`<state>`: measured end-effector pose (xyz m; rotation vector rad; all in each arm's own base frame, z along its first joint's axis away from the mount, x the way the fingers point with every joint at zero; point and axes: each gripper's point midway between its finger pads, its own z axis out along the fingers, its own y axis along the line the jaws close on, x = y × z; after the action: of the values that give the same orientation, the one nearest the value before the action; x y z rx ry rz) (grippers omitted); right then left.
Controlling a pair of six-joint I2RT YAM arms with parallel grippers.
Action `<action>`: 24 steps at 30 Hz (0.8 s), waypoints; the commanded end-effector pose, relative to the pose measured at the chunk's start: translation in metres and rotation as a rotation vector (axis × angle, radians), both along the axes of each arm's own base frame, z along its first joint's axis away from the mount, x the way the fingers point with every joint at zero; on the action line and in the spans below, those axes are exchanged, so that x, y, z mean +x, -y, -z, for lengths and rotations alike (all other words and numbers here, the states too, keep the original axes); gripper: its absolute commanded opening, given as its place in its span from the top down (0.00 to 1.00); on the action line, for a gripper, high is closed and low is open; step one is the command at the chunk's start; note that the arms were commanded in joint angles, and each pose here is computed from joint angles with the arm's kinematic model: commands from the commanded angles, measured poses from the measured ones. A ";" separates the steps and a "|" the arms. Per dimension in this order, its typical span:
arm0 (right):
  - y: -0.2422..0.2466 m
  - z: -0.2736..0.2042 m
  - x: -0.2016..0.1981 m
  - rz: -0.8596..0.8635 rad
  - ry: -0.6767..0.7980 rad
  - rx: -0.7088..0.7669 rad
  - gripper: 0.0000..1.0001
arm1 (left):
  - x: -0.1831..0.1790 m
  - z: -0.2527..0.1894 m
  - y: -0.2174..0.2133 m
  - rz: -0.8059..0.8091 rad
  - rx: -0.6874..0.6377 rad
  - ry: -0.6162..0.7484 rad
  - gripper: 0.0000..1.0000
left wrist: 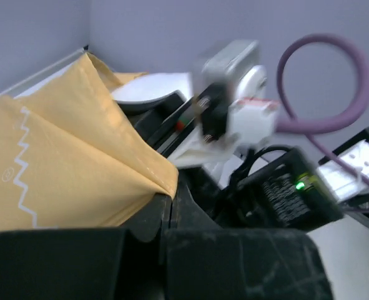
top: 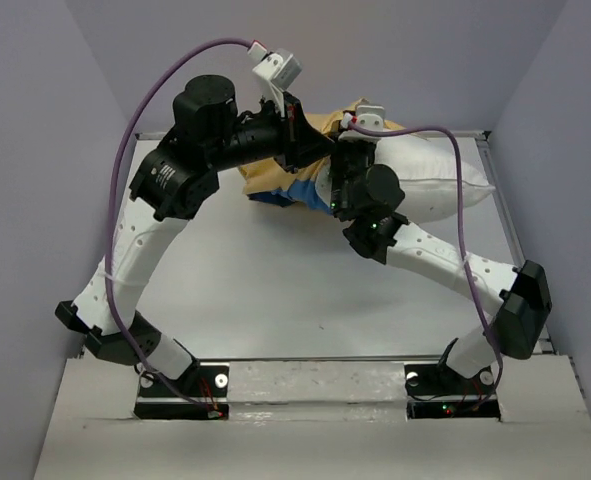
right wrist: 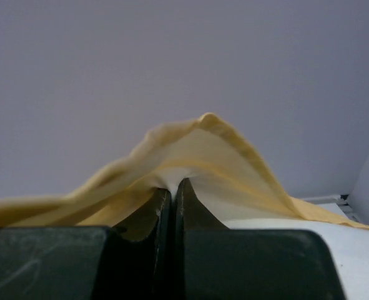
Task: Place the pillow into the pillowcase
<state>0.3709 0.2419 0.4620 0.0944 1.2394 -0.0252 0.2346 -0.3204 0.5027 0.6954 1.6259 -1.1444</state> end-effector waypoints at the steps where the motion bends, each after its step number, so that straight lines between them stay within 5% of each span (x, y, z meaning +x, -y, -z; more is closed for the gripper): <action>1: 0.028 -0.006 0.011 0.068 0.061 -0.007 1.00 | -0.090 -0.117 -0.018 0.243 -0.231 0.226 1.00; 7: 0.133 -0.169 -0.085 0.050 0.335 0.151 1.00 | -0.102 -0.145 -0.046 0.197 -0.293 0.301 1.00; 10: 0.127 -0.186 -0.097 -0.061 0.358 0.178 1.00 | -0.100 -0.153 -0.047 0.183 -0.318 0.310 1.00; 13: 0.067 -0.131 -0.067 -0.233 0.220 0.129 1.00 | -0.095 -0.146 -0.046 0.170 -0.300 0.287 1.00; 19: -0.039 0.093 0.001 -0.481 -0.217 0.077 1.00 | -0.082 -0.098 -0.064 0.021 -0.212 0.240 1.00; 21: -0.023 0.141 0.034 -0.491 -0.314 0.130 1.00 | -0.074 -0.057 -0.067 -0.028 -0.163 0.180 1.00; 24: -0.010 0.138 0.043 -0.498 -0.309 0.098 1.00 | -0.061 0.002 -0.066 -0.076 -0.078 0.096 1.00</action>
<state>0.3896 0.2569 0.3965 -0.1263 1.3489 0.4152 0.2071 -0.2712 0.4608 0.6149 1.7607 -1.0316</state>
